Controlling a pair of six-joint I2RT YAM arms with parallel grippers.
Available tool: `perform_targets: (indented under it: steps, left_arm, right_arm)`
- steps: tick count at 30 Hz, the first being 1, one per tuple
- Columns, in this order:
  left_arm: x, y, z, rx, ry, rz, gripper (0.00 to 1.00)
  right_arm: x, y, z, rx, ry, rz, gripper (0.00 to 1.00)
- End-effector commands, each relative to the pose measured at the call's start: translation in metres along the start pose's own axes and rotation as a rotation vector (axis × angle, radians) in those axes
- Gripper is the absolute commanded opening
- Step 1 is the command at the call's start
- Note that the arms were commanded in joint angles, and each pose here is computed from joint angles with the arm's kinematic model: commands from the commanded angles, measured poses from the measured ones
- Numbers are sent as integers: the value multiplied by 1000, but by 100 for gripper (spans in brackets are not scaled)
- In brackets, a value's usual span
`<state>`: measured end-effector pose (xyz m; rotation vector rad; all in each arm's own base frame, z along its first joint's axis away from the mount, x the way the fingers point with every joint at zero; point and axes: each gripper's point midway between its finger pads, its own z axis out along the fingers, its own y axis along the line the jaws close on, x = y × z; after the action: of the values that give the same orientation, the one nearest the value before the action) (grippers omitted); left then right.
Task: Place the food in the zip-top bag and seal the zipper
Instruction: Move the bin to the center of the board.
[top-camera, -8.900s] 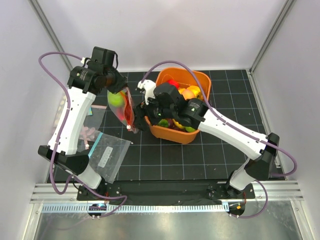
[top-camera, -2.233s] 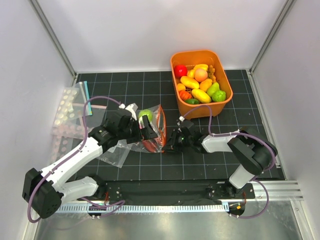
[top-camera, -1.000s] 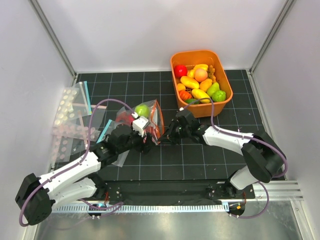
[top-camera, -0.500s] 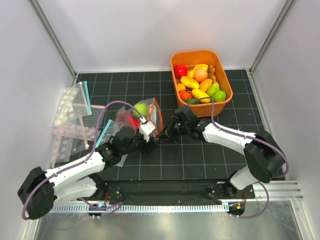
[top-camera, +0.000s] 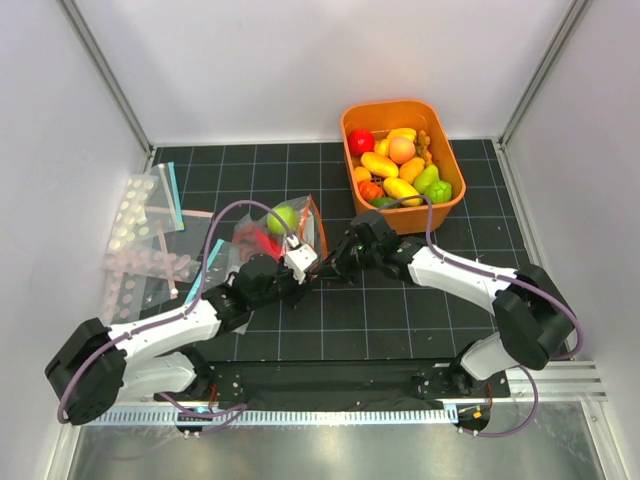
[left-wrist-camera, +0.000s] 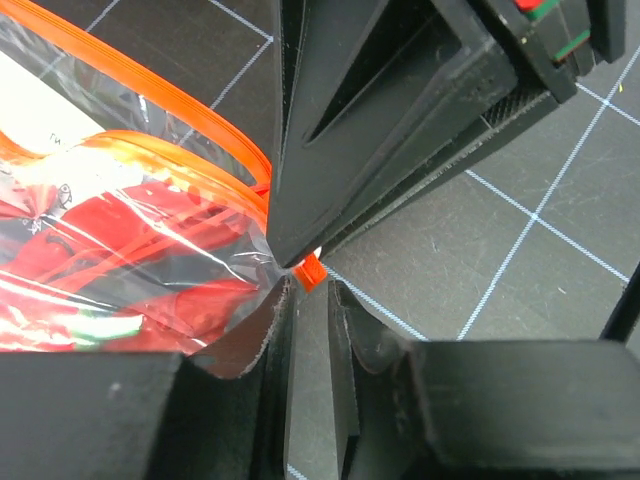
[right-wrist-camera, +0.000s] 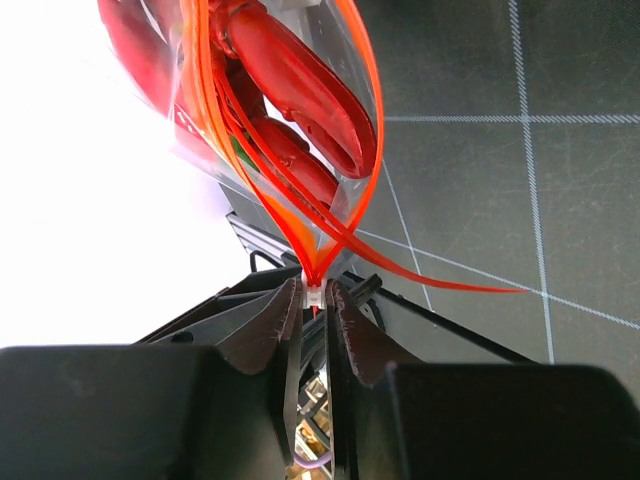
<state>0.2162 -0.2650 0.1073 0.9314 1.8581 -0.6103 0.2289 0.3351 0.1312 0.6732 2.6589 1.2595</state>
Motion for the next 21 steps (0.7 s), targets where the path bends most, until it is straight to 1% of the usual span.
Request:
perform_targets:
  steps: [1, 2, 5, 6, 7, 9, 15, 21]
  left_arm:
    - [-19, 1, 6, -10, -67, 23, 21]
    - [-21, 2, 6, -10, -72, 23, 21]
    - [-17, 5, 8, -31, -56, 21, 15]
    - [-18, 6, 8, -36, -57, 21, 12]
    - [-17, 7, 9, -42, -54, 21, 7]
    - [-18, 9, 10, -48, -57, 21, 0]
    - [-30, 2, 4, -18, -90, 21, 0]
    - [-31, -11, -9, 22, -104, 13, 0]
  right_arm:
    - [5, 30, -16, -86, 2, -7, 1]
    - [5, 29, -15, -83, 2, -6, 1]
    - [5, 28, -15, -80, 2, -2, 1]
    - [6, 27, -15, -77, 5, -5, 1]
    - [5, 27, -15, -77, 3, -6, 1]
    - [5, 26, -15, -71, 0, -8, 1]
    - [4, 20, -14, -51, -7, -18, 1]
    - [-4, 18, -11, -23, -31, -44, 1]
